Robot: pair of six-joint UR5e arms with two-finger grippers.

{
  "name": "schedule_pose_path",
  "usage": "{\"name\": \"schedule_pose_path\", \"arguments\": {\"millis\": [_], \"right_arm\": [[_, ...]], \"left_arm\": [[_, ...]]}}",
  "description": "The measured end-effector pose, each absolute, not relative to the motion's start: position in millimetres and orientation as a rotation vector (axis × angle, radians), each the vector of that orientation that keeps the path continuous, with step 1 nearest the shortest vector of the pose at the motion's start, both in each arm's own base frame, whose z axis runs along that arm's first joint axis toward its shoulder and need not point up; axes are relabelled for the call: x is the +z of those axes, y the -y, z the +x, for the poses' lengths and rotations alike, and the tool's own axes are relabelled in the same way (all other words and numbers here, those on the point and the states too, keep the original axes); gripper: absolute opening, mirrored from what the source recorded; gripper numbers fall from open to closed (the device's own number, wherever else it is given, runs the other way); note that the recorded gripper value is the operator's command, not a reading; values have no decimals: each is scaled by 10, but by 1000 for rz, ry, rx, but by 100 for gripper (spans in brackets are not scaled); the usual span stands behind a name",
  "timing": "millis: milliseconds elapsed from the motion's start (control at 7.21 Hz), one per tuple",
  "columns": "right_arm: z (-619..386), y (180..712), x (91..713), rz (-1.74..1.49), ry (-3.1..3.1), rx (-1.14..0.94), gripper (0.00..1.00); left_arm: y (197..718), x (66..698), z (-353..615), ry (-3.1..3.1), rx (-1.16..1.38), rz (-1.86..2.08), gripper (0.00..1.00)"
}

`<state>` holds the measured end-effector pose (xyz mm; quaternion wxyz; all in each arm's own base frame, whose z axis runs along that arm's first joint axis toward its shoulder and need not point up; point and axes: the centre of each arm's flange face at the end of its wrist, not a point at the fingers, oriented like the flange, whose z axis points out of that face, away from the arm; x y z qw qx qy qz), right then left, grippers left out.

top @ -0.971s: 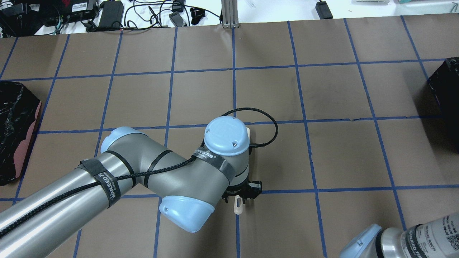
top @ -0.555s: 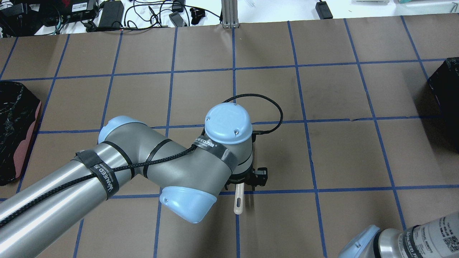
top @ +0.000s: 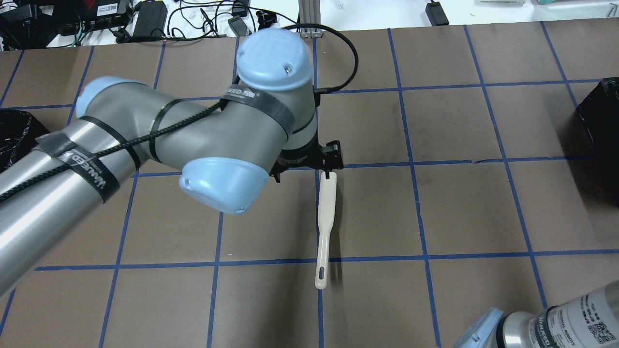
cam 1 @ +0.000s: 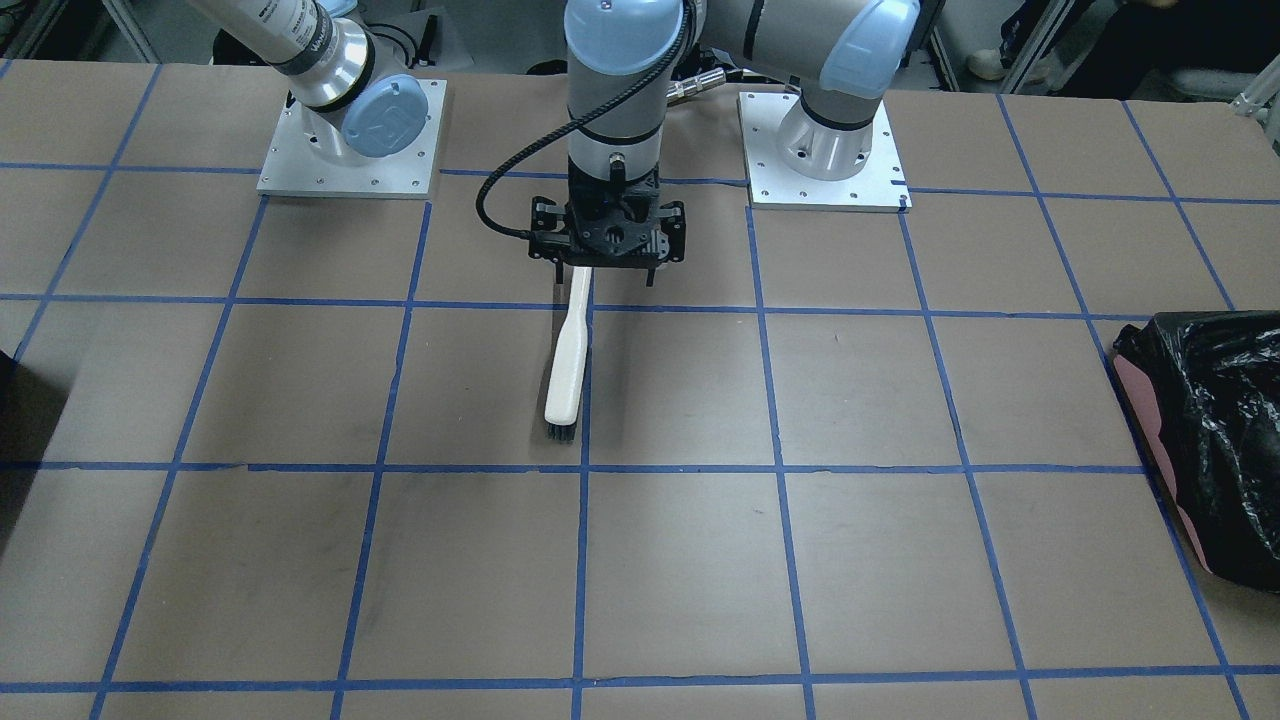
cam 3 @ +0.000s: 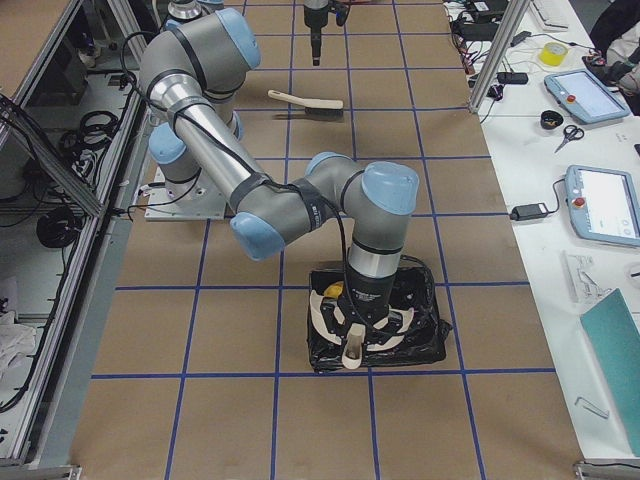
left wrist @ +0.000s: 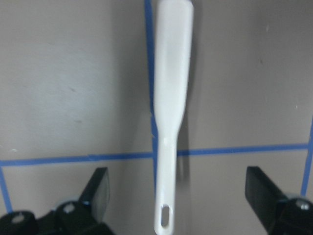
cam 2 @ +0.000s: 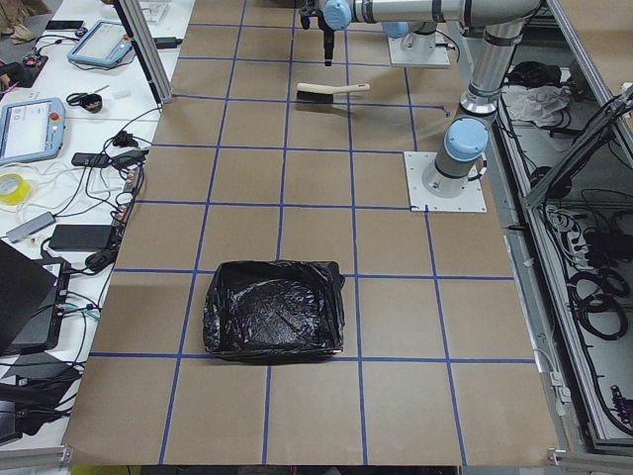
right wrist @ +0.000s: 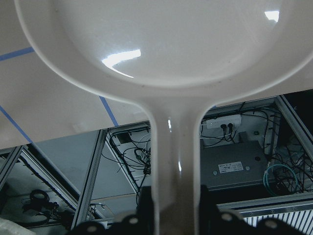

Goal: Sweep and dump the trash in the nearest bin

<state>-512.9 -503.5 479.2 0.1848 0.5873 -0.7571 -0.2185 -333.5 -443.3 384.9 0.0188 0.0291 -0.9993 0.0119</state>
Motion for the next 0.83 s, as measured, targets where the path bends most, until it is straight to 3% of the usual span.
{"name": "schedule_pose_path", "arguments": {"millis": [416,832], "right_arm": [[-5006,5033,4892,1602,2164,-588,0],[-4065,5457,5096,1528,2265,-411,0]], "left_arm": [[5161,4219,-2313,3112,182,245,100],[5401,4289,-1605,3153,170,104,100]]}}
